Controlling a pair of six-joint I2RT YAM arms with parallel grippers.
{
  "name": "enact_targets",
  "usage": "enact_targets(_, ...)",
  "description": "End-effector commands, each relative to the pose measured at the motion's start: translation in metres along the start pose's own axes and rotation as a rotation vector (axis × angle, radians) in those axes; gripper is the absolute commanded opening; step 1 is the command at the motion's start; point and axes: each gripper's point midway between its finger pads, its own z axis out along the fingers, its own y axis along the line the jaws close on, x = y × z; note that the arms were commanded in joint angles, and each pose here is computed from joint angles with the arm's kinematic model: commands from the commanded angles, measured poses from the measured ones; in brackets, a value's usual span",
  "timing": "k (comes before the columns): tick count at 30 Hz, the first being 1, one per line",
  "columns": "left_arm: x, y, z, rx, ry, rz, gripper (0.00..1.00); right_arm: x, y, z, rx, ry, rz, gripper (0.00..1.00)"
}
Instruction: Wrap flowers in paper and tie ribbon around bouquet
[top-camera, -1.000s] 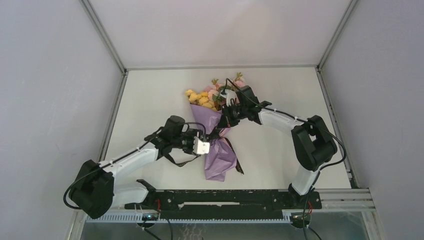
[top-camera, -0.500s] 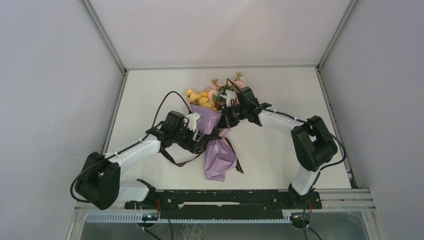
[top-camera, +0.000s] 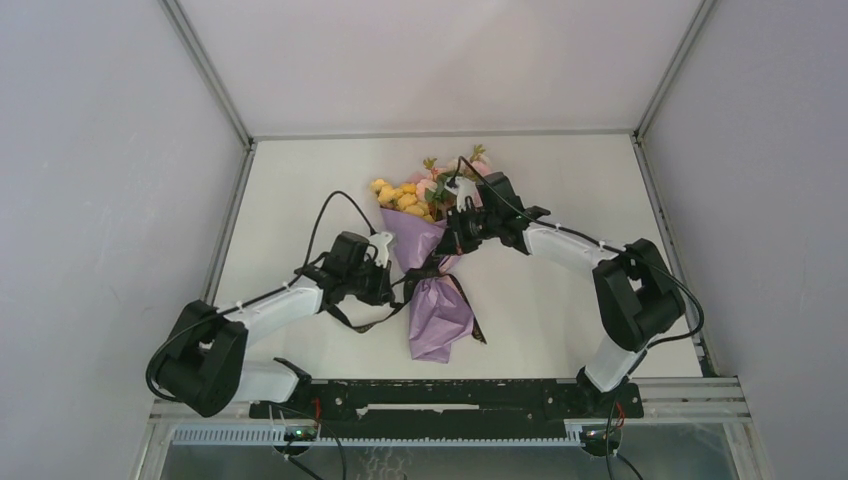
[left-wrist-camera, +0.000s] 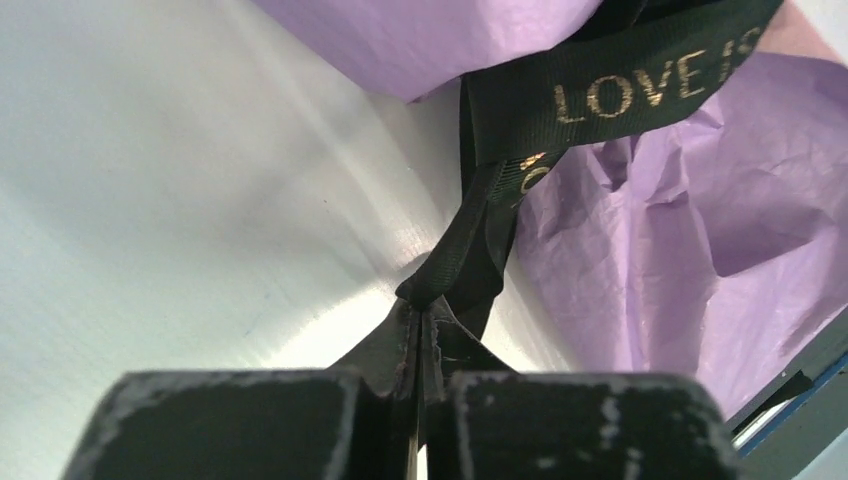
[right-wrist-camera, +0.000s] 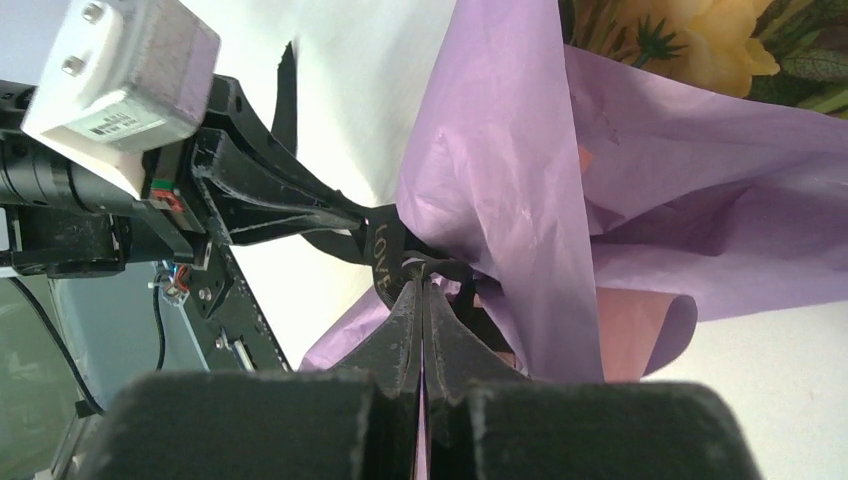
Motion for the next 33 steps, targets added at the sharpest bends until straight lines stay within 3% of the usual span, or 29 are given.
enact_targets(1,-0.031,0.000,-0.016,-0.027,-0.106,0.000,0.00,-0.018,0.005,-0.023,0.032,-0.085,-0.015,0.00)
enact_targets(4,-0.054,0.011,-0.030,-0.071,-0.162,0.006,0.00,-0.009,-0.005,-0.030,0.063,-0.088,0.025,0.00)
enact_targets(7,-0.071,0.017,-0.040,-0.084,-0.189,0.154,0.00,0.001,-0.018,-0.041,0.101,-0.103,0.074,0.00)
enact_targets(9,-0.078,0.027,-0.041,-0.112,-0.197,0.414,0.00,0.007,-0.026,-0.046,0.120,-0.116,0.110,0.00)
enact_targets(12,-0.058,0.052,-0.030,-0.146,-0.126,0.916,0.00,0.022,-0.042,-0.049,0.148,-0.116,0.169,0.00)
enact_targets(16,-0.035,0.073,-0.016,-0.172,-0.045,1.246,0.00,0.042,-0.062,-0.050,0.153,-0.110,0.269,0.00)
enact_targets(23,-0.027,0.091,-0.014,-0.211,0.011,1.437,0.00,0.067,-0.092,-0.052,0.193,-0.086,0.385,0.00)
enact_targets(33,-0.050,0.119,-0.025,-0.293,0.045,1.611,0.00,0.088,-0.120,-0.057,0.237,-0.082,0.517,0.00)
